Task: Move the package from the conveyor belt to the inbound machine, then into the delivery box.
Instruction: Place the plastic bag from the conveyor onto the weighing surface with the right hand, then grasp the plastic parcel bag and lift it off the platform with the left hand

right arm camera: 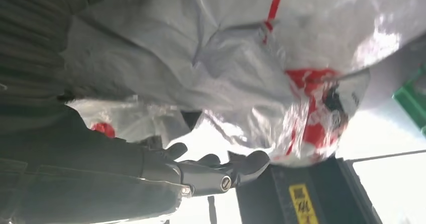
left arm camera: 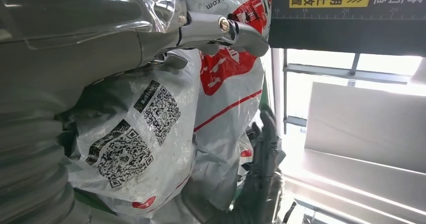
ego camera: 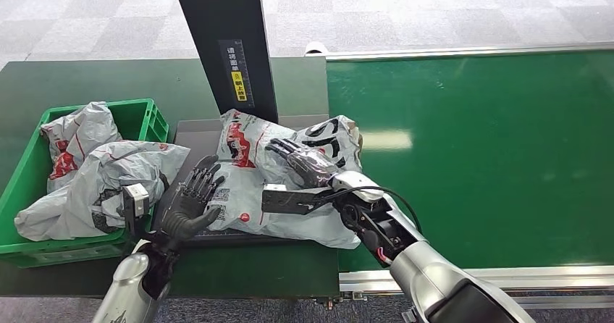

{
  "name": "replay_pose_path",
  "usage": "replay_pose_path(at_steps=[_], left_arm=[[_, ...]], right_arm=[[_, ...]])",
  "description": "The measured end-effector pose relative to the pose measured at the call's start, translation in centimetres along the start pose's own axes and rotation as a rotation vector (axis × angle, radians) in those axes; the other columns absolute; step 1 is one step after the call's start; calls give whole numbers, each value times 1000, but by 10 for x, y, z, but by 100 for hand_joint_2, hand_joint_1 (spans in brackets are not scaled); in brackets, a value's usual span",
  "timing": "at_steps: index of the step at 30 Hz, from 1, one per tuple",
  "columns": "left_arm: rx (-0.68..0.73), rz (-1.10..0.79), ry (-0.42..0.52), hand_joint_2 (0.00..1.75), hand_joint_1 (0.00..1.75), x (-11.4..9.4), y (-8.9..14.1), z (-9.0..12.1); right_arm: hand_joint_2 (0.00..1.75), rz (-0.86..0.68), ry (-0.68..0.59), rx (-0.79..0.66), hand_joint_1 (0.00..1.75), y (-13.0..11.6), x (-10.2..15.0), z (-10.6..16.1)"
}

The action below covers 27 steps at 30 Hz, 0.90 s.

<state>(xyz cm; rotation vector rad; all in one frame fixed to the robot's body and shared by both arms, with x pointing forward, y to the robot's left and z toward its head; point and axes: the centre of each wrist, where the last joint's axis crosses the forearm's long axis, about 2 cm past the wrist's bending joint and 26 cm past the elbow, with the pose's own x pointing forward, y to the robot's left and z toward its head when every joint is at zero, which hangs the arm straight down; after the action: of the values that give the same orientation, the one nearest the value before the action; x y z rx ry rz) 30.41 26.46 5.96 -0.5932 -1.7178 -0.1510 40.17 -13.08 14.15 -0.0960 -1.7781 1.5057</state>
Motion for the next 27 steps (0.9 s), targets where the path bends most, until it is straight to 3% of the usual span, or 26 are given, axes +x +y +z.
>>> replay_pose_path(at_steps=[6, 14, 21, 27], left_arm=[[0, 2, 1, 175, 0, 0, -1, 0], [4, 22, -8, 175, 0, -3, -3, 3], [-4, -1, 4, 175, 0, -3, -8, 6], [-99, -81, 36, 175, 0, 3, -18, -9]], right_arm=[[175, -84, -25, -196, 0, -5, 2, 1], [175, -368, -83, -391, 0, -12, 2, 6], [175, -584, -39, -563, 0, -24, -1, 8], [175, -715, -37, -636, 0, -28, -4, 9]])
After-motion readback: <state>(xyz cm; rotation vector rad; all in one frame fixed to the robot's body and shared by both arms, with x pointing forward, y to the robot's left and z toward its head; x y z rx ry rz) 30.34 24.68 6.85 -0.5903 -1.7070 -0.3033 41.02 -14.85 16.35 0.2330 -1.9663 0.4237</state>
